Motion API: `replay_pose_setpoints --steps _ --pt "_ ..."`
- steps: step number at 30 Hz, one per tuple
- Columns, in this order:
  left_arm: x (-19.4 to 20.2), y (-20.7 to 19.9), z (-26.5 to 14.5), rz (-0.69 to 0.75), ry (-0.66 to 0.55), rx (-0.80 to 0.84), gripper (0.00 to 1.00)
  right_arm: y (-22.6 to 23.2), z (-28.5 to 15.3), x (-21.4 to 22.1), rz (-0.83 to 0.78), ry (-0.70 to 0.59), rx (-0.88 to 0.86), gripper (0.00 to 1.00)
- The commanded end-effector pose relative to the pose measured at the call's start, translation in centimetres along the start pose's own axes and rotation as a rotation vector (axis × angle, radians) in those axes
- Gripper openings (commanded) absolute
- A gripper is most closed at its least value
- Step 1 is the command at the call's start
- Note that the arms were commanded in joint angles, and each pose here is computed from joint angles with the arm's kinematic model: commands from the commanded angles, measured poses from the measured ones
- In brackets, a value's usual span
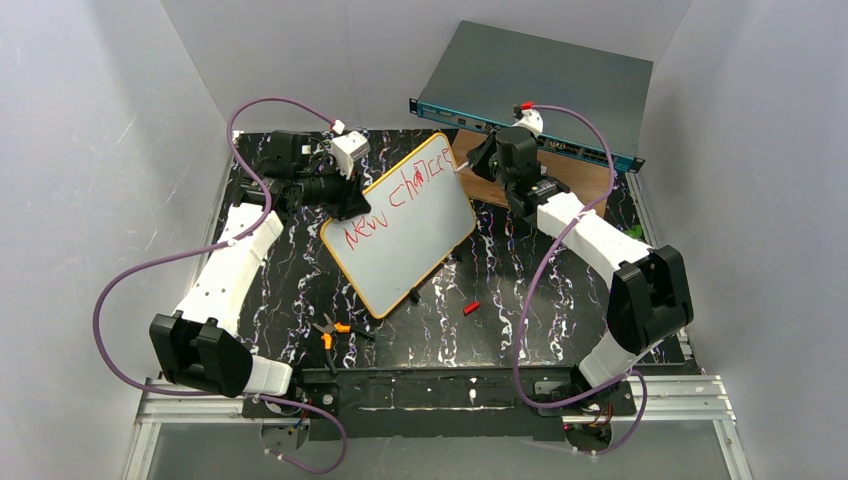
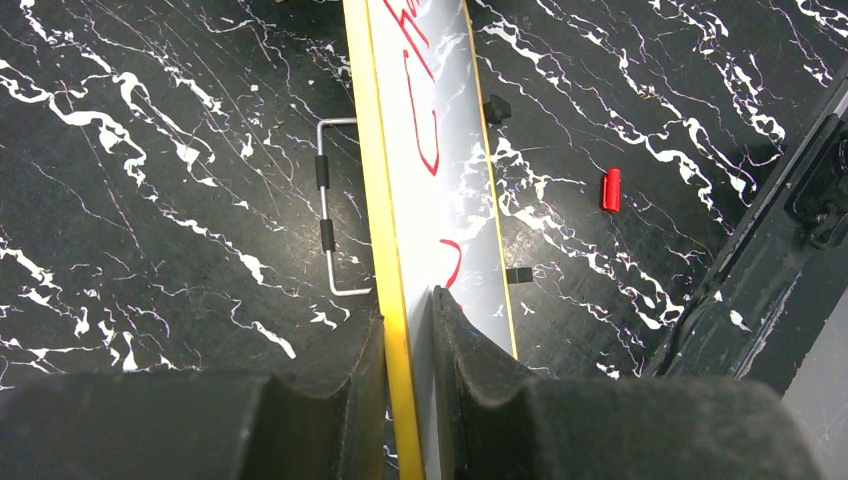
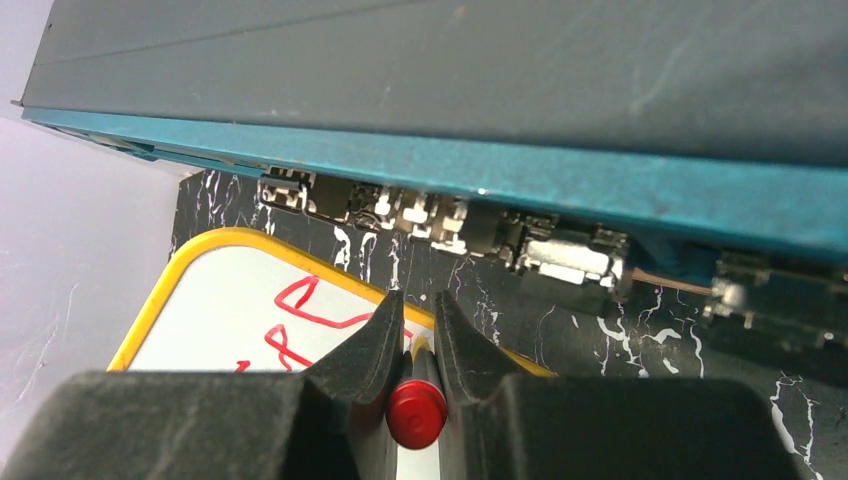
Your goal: Write a sentence on the whiteboard
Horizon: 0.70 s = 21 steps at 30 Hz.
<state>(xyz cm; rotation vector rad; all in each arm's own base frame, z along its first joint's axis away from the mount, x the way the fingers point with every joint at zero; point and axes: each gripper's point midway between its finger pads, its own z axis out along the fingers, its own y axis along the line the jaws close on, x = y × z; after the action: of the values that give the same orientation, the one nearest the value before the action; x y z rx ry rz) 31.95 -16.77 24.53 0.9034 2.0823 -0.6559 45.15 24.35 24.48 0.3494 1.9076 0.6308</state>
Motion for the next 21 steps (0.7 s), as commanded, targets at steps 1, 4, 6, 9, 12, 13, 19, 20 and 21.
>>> replay_pose_setpoints --steps 1,4,6,9,12,13,19,20,21 --pt "-1.5 0.5 -0.5 0.12 -0.032 -0.028 0.0 1.6 -0.7 -1.0 0.001 -0.026 -0.052 0.01" --pt "-1.5 0.5 -0.5 0.12 -0.033 -0.028 0.0 2.4 -0.9 -1.1 0.001 -0.022 -0.078 0.01" --pt "-1.5 0.5 -0.4 0.119 -0.032 -0.028 0.0 2.9 -1.1 -1.1 0.002 -0.018 -0.096 0.01" --pt "-1.6 0.5 -0.4 0.12 -0.033 -0.025 0.0 3.5 -1.2 -1.0 0.004 -0.01 -0.111 0.01" --pt "-1.7 0.5 -0.3 0.119 -0.035 -0.024 0.0 4.0 -1.3 -1.0 0.016 -0.006 -0.122 0.01" --pt "-1.7 0.5 -0.3 0.119 -0.035 -0.023 0.0 4.1 -1.3 -0.9 0.018 -0.001 -0.121 0.01" --pt "-1.7 0.5 -0.3 0.118 -0.033 -0.022 0.0 5.0 -1.4 -1.4 0.028 -0.01 -0.142 0.01" --pt "-1.6 0.6 -0.2 0.118 -0.032 -0.022 0.0 5.2 -1.5 -1.6 0.029 -0.015 -0.148 0.01" --pt "-1.6 0.6 -0.2 0.117 -0.032 -0.022 0.0 5.5 -1.6 -1.9 0.033 -0.02 -0.154 0.01"
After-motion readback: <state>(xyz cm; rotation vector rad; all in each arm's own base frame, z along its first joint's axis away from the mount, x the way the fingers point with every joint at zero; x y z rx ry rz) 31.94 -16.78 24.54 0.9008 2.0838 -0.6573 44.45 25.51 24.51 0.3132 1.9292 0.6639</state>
